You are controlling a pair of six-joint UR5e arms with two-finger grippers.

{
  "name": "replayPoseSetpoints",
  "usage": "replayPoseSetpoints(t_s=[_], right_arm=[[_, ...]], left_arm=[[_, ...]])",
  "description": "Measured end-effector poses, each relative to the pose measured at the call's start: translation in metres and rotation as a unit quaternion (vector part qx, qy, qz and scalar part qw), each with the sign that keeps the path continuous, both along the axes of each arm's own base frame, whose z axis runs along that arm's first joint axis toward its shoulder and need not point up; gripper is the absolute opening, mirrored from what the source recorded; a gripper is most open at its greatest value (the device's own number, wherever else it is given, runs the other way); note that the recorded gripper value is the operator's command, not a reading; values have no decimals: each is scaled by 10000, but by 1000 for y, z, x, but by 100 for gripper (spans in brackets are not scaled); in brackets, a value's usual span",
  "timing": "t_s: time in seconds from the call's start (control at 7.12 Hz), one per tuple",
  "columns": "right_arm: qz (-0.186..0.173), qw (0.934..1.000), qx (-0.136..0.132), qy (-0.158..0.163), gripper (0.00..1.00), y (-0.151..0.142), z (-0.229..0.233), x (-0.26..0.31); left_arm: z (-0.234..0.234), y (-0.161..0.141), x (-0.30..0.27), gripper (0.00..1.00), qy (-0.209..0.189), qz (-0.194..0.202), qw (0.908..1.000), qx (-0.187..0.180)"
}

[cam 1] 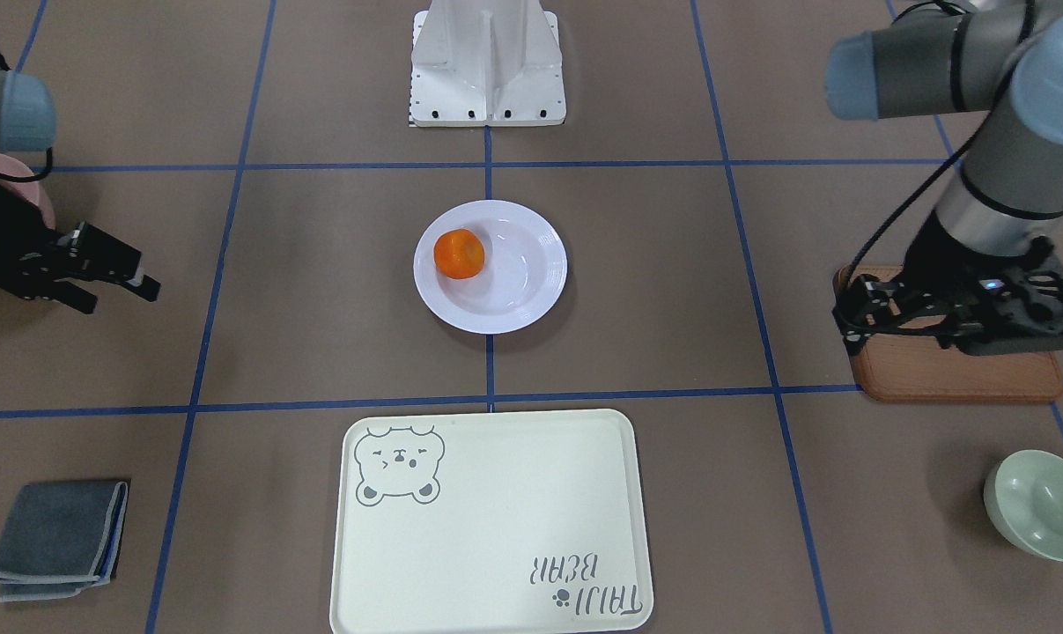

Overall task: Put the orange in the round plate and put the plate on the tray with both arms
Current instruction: 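Withdraw the left arm while the right arm reaches to the plate rim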

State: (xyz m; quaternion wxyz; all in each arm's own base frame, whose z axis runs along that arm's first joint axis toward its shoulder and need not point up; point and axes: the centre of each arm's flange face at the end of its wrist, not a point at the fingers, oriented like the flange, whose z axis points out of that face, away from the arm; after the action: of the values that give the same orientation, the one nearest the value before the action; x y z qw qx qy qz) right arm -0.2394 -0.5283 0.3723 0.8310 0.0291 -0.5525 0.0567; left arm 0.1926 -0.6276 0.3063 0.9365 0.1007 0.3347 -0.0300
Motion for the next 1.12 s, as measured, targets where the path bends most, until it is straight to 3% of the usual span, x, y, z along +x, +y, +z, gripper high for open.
replayPoseSetpoints(t_s=[0.42, 0.84, 1.12], right_arm=[[501, 9963, -120, -689, 100, 31, -46, -131], [972, 9815, -302, -1621, 100, 70, -39, -213], [1122, 9746, -327, -1913, 100, 85, -35, -238]], left_arm=[[42, -30, -70, 99, -244, -192, 9995, -90], [81, -23, -91, 99, -307, -309, 9988, -209], [113, -14, -97, 99, -355, -330, 9984, -297]])
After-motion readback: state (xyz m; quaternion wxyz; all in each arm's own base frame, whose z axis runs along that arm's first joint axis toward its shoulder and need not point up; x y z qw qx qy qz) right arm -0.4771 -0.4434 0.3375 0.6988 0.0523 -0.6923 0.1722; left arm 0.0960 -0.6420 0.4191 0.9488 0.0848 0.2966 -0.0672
